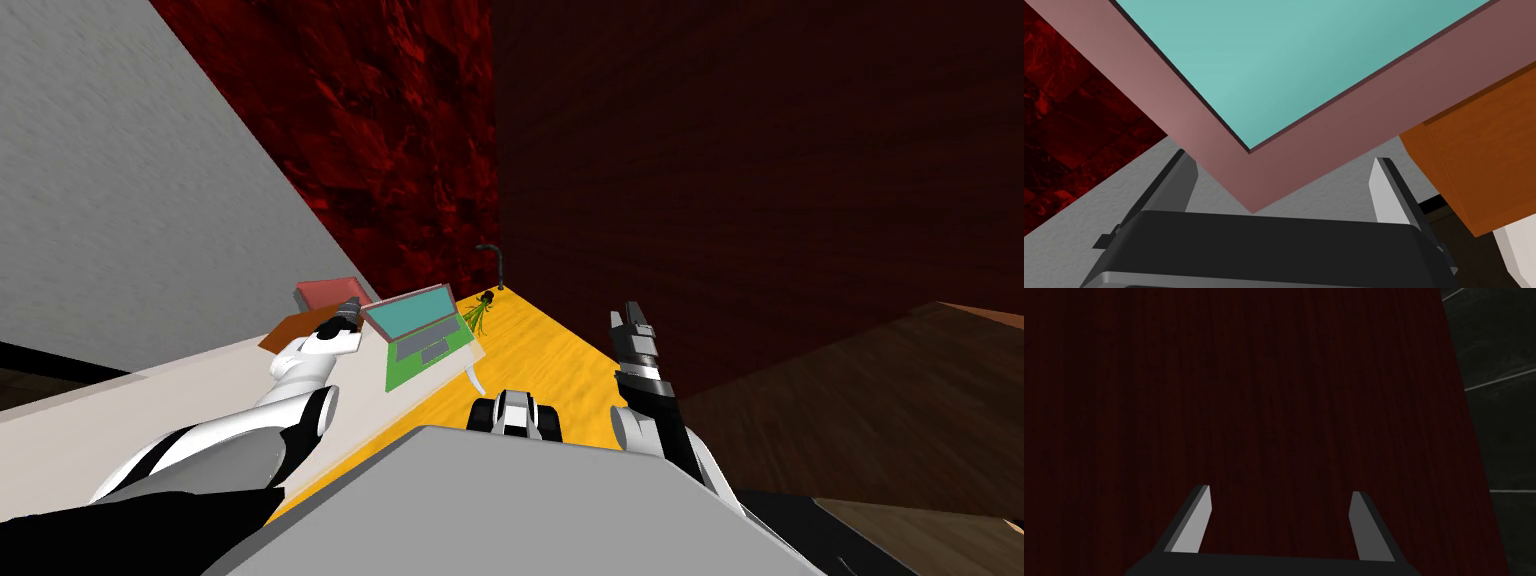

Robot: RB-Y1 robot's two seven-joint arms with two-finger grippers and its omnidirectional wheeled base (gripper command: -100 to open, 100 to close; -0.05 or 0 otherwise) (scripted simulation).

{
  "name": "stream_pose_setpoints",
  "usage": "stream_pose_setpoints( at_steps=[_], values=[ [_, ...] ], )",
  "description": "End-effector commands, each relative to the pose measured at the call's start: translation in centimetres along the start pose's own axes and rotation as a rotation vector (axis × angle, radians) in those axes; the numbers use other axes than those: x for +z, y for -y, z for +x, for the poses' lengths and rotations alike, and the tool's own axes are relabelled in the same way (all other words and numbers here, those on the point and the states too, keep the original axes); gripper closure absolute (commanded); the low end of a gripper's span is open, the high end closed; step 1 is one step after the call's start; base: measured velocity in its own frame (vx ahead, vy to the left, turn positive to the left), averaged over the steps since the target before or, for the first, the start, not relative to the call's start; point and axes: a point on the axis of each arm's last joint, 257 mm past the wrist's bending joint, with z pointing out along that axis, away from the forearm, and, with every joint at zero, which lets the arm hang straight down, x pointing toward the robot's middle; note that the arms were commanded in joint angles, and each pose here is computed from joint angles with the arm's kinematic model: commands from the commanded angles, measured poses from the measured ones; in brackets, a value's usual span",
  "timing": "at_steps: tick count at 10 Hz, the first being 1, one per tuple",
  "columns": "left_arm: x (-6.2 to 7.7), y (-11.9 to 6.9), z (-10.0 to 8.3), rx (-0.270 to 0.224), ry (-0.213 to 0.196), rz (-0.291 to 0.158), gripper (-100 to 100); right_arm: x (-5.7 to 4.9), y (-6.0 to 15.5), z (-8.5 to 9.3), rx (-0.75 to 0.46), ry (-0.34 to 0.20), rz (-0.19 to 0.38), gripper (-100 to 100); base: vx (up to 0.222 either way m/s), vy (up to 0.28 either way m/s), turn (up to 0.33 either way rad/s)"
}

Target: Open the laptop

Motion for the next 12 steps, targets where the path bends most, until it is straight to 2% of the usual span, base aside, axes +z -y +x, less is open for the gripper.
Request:
stream_pose_setpoints(
  at_steps=[1, 6, 7, 12],
  values=[
    [0.4, -0.6, -1.3, -0.018, 0.015, -0.062, -100, 0.0, 0.0, 0.0, 0.0, 0.0, 0.0, 0, -0.081, 0.062, -0.158],
    [0.8, -1.8, -2.5, -0.05, 0.024, -0.163, -100, 0.0, 0.0, 0.0, 0.0, 0.0, 0.0, 0, -0.062, 0.07, -0.141],
    [1.1, -1.6, -3.3, -0.067, 0.03, -0.182, -100, 0.0, 0.0, 0.0, 0.0, 0.0, 0.0, 0, -0.077, 0.075, -0.253],
    [0.9, -3.3, -4.0, -0.107, 0.02, -0.305, -100, 0.0, 0.0, 0.0, 0.0, 0.0, 0.0, 0, -0.08, 0.065, -0.157]
  ],
)
